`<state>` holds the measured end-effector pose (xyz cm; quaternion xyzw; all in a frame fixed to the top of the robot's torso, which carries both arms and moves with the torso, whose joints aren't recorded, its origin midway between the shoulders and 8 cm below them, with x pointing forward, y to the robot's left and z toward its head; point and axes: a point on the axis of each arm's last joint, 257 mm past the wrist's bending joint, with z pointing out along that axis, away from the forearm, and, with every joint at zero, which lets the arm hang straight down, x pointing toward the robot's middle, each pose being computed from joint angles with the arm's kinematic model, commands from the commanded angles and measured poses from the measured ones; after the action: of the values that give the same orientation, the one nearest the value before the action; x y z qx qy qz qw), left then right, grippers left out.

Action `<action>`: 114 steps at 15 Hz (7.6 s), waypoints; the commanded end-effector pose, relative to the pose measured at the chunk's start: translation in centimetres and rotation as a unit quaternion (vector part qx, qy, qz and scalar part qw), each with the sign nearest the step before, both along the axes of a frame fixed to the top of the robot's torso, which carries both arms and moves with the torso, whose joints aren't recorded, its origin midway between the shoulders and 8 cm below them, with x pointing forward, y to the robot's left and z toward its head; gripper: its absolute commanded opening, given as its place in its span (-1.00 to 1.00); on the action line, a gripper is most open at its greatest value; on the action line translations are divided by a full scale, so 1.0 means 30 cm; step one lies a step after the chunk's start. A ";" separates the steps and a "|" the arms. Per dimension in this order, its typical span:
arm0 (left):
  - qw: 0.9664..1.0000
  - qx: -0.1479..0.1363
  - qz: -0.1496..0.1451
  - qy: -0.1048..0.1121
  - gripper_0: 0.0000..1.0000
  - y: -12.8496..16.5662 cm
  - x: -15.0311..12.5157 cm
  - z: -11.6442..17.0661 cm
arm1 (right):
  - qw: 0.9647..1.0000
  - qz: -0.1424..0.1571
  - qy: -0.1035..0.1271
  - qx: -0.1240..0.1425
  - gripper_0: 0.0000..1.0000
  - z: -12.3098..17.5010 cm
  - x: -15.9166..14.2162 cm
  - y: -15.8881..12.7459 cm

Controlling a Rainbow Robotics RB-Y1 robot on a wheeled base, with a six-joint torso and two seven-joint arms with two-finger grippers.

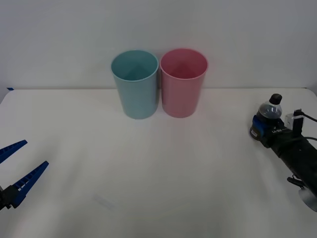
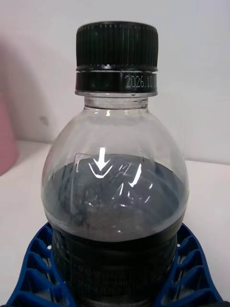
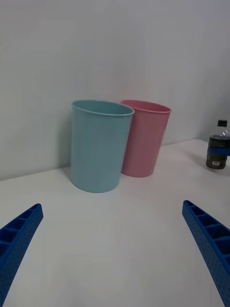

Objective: Grasp the object on the table and drop it into the matching bin: aluminum can to the light blue bin, PET bottle to the pink bin.

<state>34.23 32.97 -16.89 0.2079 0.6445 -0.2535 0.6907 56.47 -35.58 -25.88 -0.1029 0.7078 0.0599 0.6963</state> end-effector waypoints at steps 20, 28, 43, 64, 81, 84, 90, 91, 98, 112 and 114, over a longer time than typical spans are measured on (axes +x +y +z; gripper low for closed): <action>1.000 0.000 0.000 0.000 1.00 0.000 0.000 0.000 | 0.960 0.208 -0.062 0.178 -1.00 0.687 -0.308 0.422; 1.000 0.000 0.000 0.000 1.00 0.000 0.000 0.000 | 0.959 0.229 -0.107 0.125 -1.00 0.910 -0.178 0.518; 1.000 0.000 0.000 0.000 1.00 0.000 0.000 0.000 | 0.967 0.240 -0.070 0.041 -1.00 0.907 0.264 0.807; 1.000 0.000 0.000 0.000 1.00 0.000 0.000 0.000 | 0.965 0.253 -0.055 0.044 1.00 0.856 0.297 0.920; 1.000 0.000 0.000 0.000 1.00 0.000 0.000 0.000 | 0.969 0.231 -0.079 0.030 1.00 0.700 -0.117 0.555; 1.000 0.000 0.000 0.000 1.00 0.000 0.000 0.000 | 0.973 0.222 -0.067 0.015 1.00 0.635 -0.204 0.460; 1.000 0.000 0.000 0.000 1.00 0.000 0.000 0.000 | 0.979 0.193 -0.061 -0.028 1.00 0.501 -0.342 0.307; 1.000 0.000 0.000 0.000 1.00 0.000 0.000 0.000 | 0.980 0.189 -0.058 -0.037 1.00 0.470 -0.367 0.287; 1.000 0.000 0.000 0.000 1.00 0.000 0.000 0.000 | 0.980 0.192 -0.023 -0.039 1.00 0.310 -0.570 0.197; 1.000 0.000 0.000 0.000 1.00 0.000 0.000 0.000 | 0.981 0.192 0.039 -0.005 1.00 0.156 -0.869 0.111; 1.000 0.000 0.000 0.000 1.00 0.000 0.000 0.000 | 0.981 0.192 0.039 -0.005 1.00 0.156 -0.869 0.111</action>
<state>34.23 32.97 -16.89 0.2079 0.6445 -0.2535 0.6907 30.40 -32.23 -21.19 -0.2381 0.7015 0.1932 0.6433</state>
